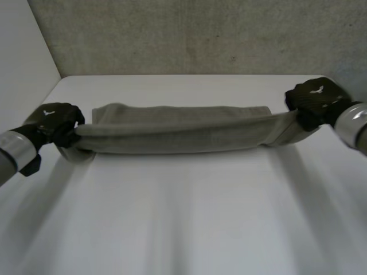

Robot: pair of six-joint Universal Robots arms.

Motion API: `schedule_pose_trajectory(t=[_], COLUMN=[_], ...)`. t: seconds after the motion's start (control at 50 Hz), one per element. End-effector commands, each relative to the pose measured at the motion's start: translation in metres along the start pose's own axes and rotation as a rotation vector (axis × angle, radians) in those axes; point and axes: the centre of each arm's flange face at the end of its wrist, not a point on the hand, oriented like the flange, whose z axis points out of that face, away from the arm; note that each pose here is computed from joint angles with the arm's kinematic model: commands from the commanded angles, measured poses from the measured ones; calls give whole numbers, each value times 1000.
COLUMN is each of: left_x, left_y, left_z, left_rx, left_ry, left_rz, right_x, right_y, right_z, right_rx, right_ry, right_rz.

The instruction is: Fold the towel.

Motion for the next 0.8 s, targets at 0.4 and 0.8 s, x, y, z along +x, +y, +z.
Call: schedule_pose_trajectory(t=[0.4,0.8], left_x=[-11,-2], left_y=[-22,-131], left_z=[51,-11], left_rx=[60,275], left_ry=[33,-45], left_rz=[58,169], right_x=[38,57], right_y=[1,-83], right_z=[40,-30], right_rx=[-23,198], right_ry=[92,179], right_rz=[21,23])
